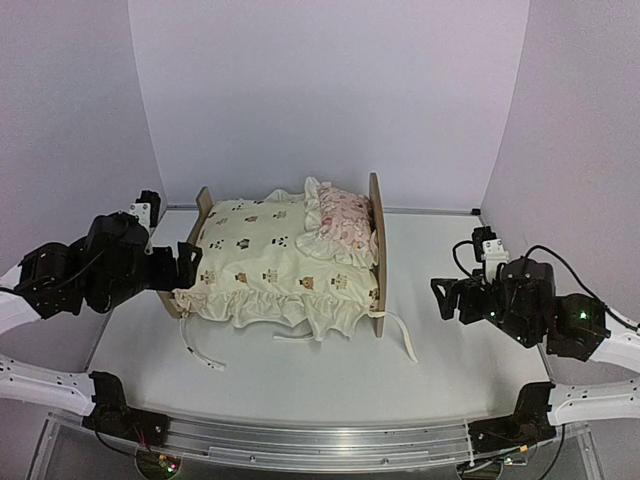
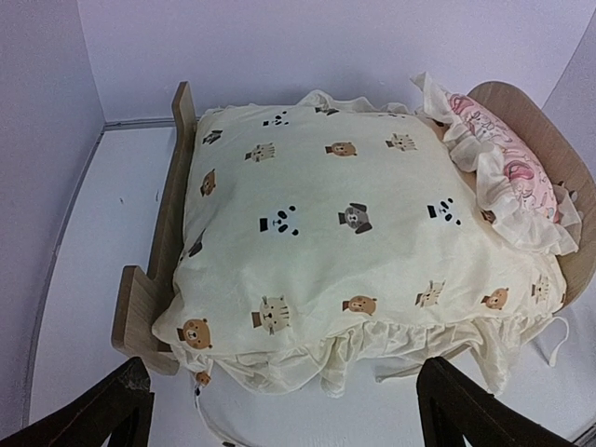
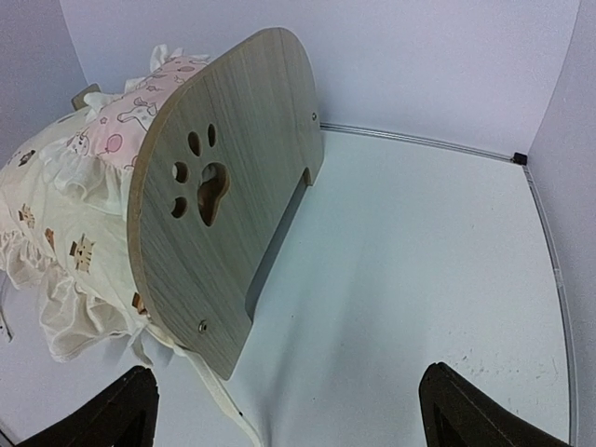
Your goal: Set up the pet bed
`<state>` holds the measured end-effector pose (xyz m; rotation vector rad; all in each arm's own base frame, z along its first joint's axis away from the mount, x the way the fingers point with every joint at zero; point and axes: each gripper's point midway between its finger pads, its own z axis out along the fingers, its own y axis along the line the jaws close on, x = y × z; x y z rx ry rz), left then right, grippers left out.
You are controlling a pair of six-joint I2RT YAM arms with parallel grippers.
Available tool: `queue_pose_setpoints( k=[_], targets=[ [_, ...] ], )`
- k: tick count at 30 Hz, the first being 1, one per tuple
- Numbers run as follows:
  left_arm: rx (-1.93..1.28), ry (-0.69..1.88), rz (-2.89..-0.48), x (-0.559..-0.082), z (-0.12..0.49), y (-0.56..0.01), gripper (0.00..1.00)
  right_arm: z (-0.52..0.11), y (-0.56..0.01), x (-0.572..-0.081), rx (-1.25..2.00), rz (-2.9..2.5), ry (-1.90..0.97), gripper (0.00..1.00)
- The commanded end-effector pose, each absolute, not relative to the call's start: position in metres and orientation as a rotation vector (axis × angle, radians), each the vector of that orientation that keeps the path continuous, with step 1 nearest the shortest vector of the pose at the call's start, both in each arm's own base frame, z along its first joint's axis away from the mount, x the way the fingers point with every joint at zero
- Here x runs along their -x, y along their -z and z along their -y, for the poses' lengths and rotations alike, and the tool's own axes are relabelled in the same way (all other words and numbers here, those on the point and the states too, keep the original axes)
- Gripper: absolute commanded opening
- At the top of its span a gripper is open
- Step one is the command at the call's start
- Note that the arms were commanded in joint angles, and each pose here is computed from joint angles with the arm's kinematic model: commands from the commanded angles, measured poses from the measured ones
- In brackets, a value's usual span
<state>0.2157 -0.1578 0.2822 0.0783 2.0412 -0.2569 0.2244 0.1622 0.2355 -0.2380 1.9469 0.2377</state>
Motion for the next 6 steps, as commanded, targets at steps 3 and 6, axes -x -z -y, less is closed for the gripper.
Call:
queue_pose_setpoints(
  k=[3, 6],
  targets=[
    [-0.08, 0.251, -2.057, -0.213, 0.155, -0.2758, 1.0, -0.1711, -0.2414, -0.223, 0.256, -1.943, -0.29, 0.98],
    [-0.088, 0.237, -2.067, -0.2114, 0.1523, -0.2728, 1.0, -0.1722, -0.2422, -0.2238, 0.255, -1.945, -0.289, 0.98]
  ],
)
